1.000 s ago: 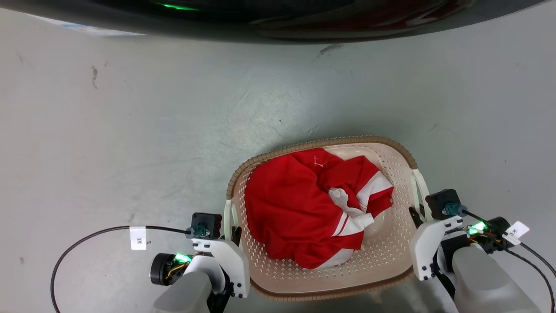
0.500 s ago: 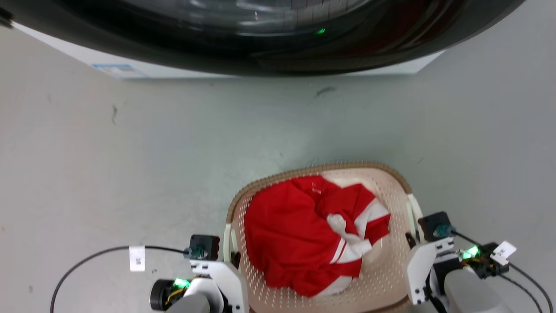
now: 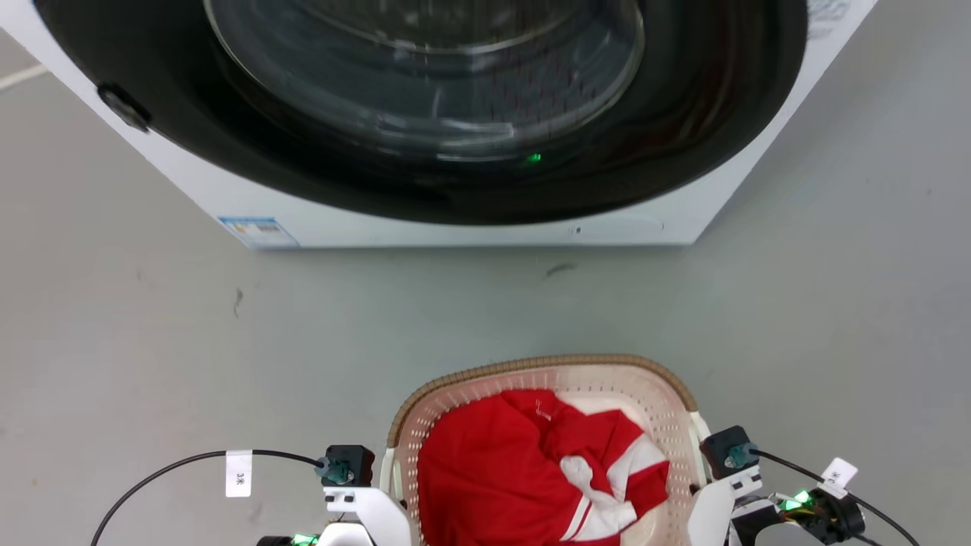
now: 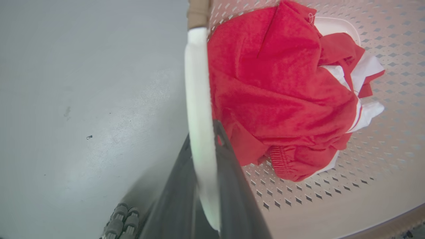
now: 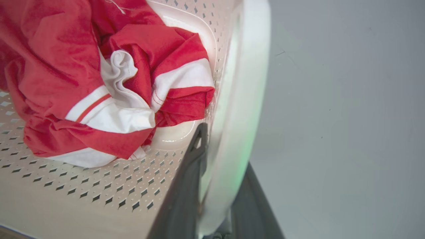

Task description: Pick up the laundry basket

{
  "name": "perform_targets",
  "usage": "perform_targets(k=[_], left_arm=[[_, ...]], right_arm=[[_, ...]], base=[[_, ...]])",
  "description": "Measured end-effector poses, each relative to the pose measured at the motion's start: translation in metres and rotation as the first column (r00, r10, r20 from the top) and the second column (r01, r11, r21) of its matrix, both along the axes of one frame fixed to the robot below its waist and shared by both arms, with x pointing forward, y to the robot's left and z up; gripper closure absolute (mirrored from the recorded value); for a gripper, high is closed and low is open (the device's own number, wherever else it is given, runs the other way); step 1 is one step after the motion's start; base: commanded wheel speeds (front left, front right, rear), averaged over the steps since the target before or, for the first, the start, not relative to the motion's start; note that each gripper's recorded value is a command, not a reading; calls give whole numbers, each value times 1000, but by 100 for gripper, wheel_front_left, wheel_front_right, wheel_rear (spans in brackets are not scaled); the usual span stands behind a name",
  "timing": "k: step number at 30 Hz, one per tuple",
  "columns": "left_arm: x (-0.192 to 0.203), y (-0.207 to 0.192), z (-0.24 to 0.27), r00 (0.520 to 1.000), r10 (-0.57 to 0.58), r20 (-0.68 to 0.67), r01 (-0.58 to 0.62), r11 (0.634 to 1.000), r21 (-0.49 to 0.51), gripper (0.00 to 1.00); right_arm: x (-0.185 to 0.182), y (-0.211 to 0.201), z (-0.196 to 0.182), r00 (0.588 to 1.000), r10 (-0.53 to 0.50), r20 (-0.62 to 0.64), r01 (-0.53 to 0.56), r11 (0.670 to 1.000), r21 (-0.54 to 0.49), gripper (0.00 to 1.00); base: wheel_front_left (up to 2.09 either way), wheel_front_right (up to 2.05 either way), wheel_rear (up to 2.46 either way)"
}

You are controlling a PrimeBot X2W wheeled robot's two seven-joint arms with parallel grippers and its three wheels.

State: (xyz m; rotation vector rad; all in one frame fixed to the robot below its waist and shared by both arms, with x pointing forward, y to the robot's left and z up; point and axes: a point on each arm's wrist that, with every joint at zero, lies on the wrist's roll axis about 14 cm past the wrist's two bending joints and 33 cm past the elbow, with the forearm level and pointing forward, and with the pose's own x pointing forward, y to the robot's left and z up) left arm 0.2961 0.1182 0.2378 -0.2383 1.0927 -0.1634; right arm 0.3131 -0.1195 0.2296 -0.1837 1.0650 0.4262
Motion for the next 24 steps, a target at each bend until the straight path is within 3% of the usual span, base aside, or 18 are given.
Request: perform_targets(k=[24], left_arm=[[9,23,62,996,-84,21,83,995,53,100]], right_arm=[[2,21,70,998,59,31,-59,998,-16,100]], base=[[0,0,0]])
